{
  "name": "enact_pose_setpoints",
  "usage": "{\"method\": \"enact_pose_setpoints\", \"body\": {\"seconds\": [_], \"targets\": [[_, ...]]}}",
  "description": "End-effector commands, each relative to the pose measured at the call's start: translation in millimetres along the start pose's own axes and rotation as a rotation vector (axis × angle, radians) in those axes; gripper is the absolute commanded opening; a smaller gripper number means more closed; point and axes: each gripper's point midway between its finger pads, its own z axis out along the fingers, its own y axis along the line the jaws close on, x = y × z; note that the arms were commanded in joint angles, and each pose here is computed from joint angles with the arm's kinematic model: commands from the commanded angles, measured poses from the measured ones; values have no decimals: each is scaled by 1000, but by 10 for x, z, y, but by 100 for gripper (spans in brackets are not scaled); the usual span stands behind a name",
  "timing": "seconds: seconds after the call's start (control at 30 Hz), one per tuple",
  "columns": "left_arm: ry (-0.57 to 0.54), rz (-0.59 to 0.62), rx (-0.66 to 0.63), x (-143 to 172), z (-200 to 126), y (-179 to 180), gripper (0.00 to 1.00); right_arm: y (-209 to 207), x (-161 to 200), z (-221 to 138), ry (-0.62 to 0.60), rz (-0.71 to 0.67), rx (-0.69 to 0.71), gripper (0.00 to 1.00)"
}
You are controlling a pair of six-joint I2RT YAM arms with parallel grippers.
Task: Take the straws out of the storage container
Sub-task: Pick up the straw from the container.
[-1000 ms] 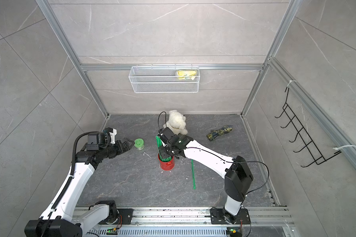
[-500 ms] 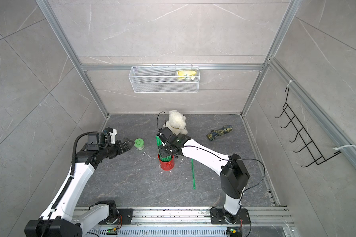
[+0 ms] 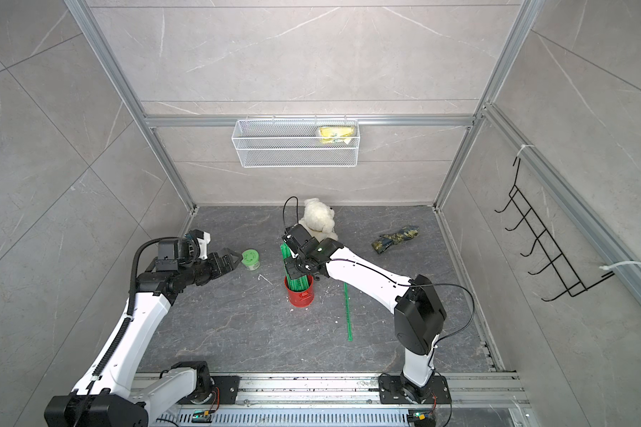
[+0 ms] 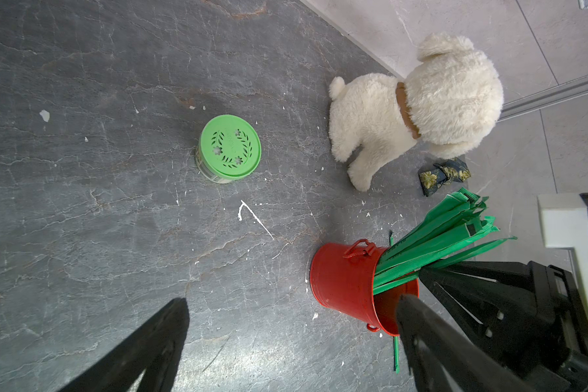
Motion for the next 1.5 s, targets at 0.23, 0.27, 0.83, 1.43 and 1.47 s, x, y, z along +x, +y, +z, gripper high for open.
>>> {"method": "enact_pose_setpoints", "body": {"seconds": [0.23, 0.27, 0.83, 1.43, 1.47], "targets": [[-8, 39, 46, -71, -72, -140, 100, 12, -66, -55, -1, -17, -7, 10], [-8, 38, 46, -70, -71, -141, 100, 9, -70, -63, -2, -16, -7, 9], [-9, 40, 48, -71, -75, -145, 100, 35, -123, -266, -8, -34, -18, 8], [-10, 40, 49, -73, -81, -151, 100, 22, -175, -440, -22, -46, -9, 8], [-10, 40, 48, -73, -80, -147, 100, 21, -178, -447, -22, -47, -8, 8]]}}
